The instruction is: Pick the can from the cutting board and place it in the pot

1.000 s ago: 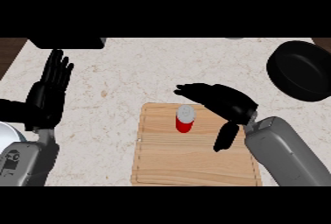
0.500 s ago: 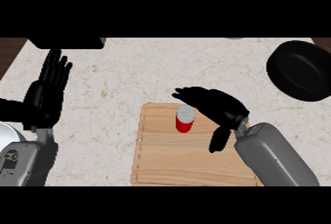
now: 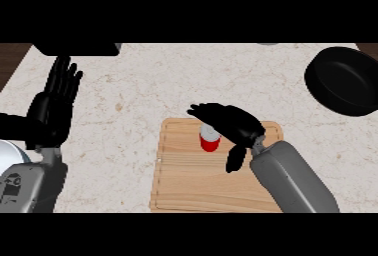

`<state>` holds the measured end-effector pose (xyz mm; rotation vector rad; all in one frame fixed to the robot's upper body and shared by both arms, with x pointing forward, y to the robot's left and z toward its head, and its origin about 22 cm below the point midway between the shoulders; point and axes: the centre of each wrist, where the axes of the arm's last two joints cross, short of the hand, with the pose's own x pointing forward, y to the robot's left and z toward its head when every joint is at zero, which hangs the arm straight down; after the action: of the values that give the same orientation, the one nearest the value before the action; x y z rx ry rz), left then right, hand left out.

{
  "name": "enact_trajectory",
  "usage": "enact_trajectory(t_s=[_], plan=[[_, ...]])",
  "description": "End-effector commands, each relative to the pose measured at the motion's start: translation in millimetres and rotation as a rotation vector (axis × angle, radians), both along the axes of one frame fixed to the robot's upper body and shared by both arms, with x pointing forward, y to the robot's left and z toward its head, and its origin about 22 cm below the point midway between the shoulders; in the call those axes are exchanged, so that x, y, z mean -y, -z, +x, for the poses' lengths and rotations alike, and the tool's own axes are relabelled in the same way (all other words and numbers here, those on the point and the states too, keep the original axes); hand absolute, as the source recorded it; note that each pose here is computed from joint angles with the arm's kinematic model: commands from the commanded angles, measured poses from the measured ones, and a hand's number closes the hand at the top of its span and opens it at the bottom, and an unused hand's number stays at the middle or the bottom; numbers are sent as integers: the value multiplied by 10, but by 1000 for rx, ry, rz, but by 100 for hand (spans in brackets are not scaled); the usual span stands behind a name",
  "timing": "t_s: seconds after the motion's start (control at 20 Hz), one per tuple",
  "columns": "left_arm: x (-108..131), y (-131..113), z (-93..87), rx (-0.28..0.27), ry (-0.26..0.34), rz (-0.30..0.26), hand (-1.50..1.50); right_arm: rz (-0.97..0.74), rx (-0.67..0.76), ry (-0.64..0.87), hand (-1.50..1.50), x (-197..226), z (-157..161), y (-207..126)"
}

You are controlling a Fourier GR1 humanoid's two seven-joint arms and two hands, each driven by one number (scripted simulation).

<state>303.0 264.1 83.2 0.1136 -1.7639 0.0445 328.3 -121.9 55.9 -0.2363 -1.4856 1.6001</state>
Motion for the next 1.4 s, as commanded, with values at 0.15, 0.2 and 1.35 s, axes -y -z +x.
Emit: enact_trajectory(t_s=[0.15, 0.2, 1.35], plan=[[-62, -21, 19, -4, 9, -17, 0, 13, -44, -25, -150, -94, 132, 333], [-239, 223, -130, 3, 5, -4, 0, 29, -28, -53, -150, -190, 64, 193], [184, 49, 74, -5, 45, -8, 0, -18, 302, 375, 150, -511, 293, -367]])
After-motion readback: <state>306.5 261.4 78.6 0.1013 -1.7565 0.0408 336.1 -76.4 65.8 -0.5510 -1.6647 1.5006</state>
